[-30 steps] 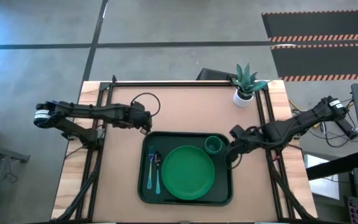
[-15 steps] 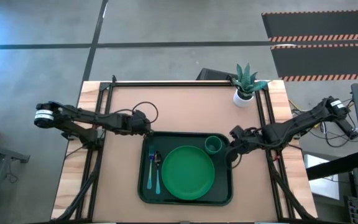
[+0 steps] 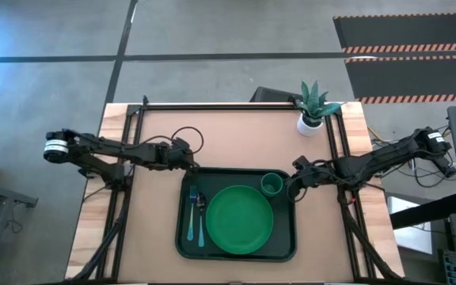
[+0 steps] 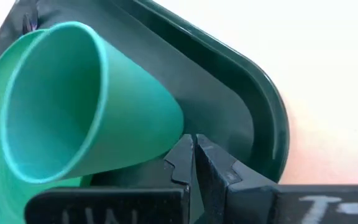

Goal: Pick and place plate/cup/fork/spoon on tray
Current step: Move the green tray to the center of the table

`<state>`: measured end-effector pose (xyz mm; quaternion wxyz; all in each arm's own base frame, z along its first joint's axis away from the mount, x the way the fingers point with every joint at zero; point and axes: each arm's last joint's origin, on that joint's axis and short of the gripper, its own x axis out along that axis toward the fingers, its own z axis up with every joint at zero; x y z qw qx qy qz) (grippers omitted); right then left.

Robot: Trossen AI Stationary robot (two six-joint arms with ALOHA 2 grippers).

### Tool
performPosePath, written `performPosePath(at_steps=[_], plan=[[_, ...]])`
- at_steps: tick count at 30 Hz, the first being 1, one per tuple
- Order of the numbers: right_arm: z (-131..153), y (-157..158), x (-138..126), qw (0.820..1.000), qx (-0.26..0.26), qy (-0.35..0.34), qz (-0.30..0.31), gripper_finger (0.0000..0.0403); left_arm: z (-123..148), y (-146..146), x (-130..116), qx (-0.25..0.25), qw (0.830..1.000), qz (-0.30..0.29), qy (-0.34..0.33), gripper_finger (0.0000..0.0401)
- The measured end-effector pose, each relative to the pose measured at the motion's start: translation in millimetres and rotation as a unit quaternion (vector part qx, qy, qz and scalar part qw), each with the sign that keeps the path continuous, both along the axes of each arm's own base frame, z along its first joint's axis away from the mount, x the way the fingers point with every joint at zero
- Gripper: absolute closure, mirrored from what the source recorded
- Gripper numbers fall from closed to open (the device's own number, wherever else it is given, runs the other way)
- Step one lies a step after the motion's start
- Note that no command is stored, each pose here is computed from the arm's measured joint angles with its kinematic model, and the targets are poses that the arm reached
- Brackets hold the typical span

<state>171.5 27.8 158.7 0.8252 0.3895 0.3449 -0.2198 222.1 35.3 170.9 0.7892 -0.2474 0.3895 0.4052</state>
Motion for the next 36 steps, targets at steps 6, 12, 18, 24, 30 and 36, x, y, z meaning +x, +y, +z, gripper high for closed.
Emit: performPosePath(at_steps=[6,12,18,24,30,36], plan=[[-12.9,-4.0,-4.0,1.000,0.017,-0.010,0.002,0.0394,0.5,-0.4,1.7,-0.008,1.000,-0.005,-0.010,0.0401],[-19.9,-5.2,-8.1,1.000,0.019,-0.002,-0.003,0.0394,-3.8,-0.8,-1.4,-0.011,1.000,-0.006,-0.001,0.0401],[-16.2,-4.9,-6.3,1.000,0.019,-0.010,0.000,0.0394,-4.8,-5.4,-0.2,-0.068,0.997,-0.038,-0.008,0.0401],[-10.9,-4.9,-5.9,1.000,0.013,-0.021,0.007,0.0394,-11.2,-7.6,0.6,-0.080,0.996,-0.045,0.011,0.0401],[-10.7,-5.7,-8.4,1.000,0.005,-0.015,0.004,0.0394,-27.2,-10.0,5.7,-0.098,0.993,-0.051,0.046,0.0401],[-12.6,-6.2,-10.4,1.000,0.002,-0.002,0.001,0.0394,-24.4,-9.9,12.2,-0.107,0.992,-0.060,0.042,0.0401]])
